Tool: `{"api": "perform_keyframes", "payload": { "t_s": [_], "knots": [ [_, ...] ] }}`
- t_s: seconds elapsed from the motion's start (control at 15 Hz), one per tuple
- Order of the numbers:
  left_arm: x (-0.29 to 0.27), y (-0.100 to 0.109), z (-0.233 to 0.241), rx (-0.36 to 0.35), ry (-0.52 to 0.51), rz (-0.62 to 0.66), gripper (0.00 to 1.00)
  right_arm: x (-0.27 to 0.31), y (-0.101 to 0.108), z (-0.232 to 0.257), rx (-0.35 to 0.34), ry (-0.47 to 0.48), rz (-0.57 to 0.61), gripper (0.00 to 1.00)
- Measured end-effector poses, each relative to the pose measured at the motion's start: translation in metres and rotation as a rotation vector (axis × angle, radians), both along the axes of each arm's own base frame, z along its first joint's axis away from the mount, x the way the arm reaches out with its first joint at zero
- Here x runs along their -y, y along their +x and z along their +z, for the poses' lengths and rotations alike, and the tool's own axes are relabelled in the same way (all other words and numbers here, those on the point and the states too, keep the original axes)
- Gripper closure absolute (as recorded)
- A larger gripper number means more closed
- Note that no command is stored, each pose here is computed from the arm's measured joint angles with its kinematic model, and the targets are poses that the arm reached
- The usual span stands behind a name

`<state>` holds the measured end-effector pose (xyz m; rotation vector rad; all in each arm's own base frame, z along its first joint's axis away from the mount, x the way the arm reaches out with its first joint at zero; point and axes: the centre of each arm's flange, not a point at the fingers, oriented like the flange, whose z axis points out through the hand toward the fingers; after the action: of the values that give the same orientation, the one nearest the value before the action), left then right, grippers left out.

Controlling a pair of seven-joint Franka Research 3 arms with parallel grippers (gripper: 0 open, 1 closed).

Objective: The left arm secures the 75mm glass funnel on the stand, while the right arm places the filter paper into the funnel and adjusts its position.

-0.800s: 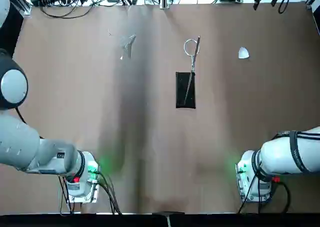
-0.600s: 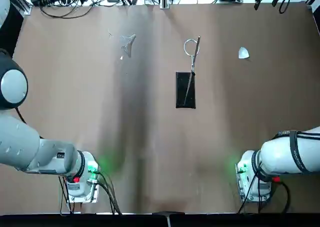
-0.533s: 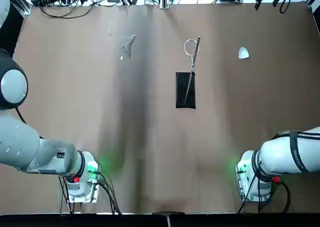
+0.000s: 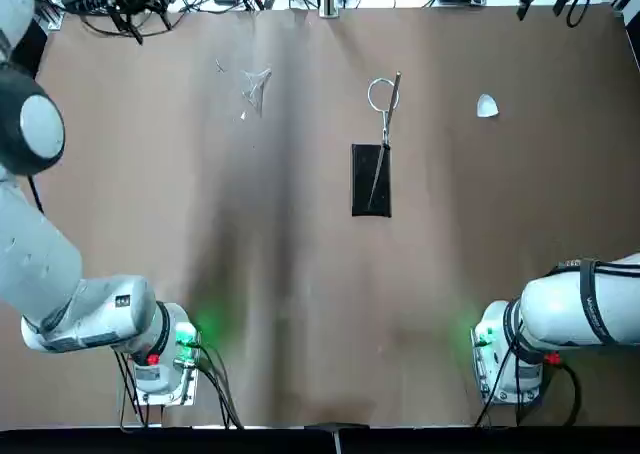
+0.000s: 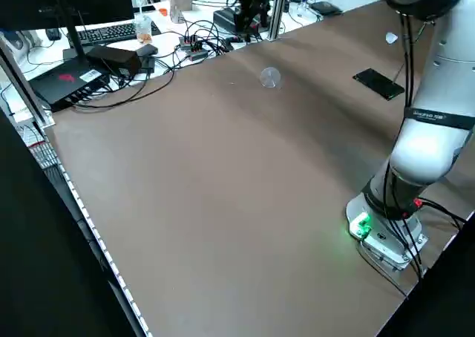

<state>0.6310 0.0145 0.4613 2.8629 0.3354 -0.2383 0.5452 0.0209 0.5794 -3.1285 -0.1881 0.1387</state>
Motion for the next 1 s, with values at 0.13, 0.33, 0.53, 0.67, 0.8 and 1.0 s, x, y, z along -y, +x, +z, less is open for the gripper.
{"api": "perform_keyframes", "payload": {
  "t_s": [0.13, 0.33, 0.53, 0.67, 0.8, 1.0],
  "knots": [
    [0.005, 0.021, -0.033, 0.011, -0.058, 0.141, 0.0, -0.004, 0.001, -0.014, -0.036, 0.0, 0.01, 0.0],
    [0.031, 0.047, -0.07, 0.025, -0.219, 0.366, 0.0, -0.002, 0.009, -0.048, -0.105, 0.0, 0.012, 0.0],
    [0.047, 0.062, -0.114, 0.004, -0.345, 0.488, 0.0, 0.008, 0.025, -0.074, -0.113, 0.014, 0.07, 0.0],
    [0.061, 0.068, -0.142, 0.013, -0.352, 0.53, 0.0, 0.019, 0.035, -0.092, -0.108, 0.025, 0.111, 0.0],
    [0.087, 0.074, -0.168, 0.032, -0.353, 0.602, 0.0, 0.031, 0.047, -0.11, -0.089, 0.031, 0.126, 0.0],
    [0.135, 0.073, -0.201, 0.002, -0.341, 0.704, 0.0, 0.041, 0.062, -0.136, -0.061, 0.036, 0.144, 0.0]
  ]
}}
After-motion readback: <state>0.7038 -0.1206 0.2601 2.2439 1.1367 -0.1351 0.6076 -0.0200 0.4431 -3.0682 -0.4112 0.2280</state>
